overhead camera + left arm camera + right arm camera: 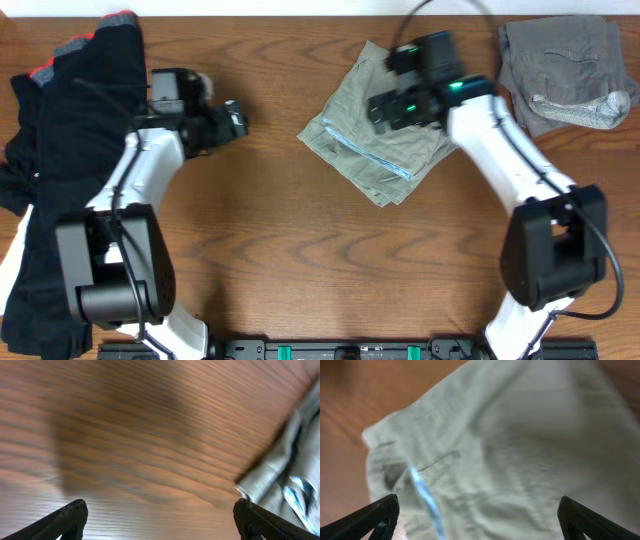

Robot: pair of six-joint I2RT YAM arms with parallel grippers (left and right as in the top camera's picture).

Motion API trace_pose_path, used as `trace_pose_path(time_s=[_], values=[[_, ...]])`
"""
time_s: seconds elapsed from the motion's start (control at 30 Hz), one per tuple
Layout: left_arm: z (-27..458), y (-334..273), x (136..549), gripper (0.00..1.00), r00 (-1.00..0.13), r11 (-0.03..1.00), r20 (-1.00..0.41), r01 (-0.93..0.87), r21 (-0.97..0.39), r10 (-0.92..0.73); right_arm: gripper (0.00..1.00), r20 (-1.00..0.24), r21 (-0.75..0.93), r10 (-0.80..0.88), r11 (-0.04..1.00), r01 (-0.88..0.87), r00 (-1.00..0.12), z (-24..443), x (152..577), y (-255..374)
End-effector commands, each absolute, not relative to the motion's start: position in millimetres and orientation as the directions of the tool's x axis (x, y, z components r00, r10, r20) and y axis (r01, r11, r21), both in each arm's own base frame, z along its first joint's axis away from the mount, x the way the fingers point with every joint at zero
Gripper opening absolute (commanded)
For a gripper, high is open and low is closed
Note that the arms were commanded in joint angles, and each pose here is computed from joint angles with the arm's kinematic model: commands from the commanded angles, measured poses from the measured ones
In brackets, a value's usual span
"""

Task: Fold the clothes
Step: 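Grasp the folded shorts with the right gripper and lift them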

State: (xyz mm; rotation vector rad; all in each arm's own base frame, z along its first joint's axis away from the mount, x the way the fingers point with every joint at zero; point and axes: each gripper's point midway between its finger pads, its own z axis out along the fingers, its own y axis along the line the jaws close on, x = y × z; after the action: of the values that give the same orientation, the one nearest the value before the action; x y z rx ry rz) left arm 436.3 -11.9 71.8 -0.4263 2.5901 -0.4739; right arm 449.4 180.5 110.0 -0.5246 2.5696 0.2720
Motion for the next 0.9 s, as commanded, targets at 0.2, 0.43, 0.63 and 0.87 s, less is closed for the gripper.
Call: trace_pose_path(time_s=[0.2,0.43,0.63,0.87], values=[[76.9,39.8,435.2,0.96,-0.779,0.842,-0.372,-0.348,-0.413,-0.505,0.99,-0.398,-0.164,-0.529,0.845,-0.51,-0.749,58.4,425.6,223.2],[76.3,42.0,434.0,0.96,-0.778,0.84,-0.368,-0.354,-0.412,-0.509,0.99,-0.293,-0.192,-0.623,0.781,-0.594,-0.725,12.0,399.6,249.6],[76.2,42.0,433.8,0.96,-0.778,0.84,-0.368,-0.354,-0.411,-0.509,0.99,-0.232,-0.23,-0.647,0.762,-0.605,-0.726,-7.8,391.7,246.7],[75.8,41.8,433.2,0.96,-0.78,0.839,-0.365,-0.356,-0.411,-0.509,0.92,-0.173,-0.395,-0.641,0.741,-0.543,-0.748,-18.5,405.4,213.1]])
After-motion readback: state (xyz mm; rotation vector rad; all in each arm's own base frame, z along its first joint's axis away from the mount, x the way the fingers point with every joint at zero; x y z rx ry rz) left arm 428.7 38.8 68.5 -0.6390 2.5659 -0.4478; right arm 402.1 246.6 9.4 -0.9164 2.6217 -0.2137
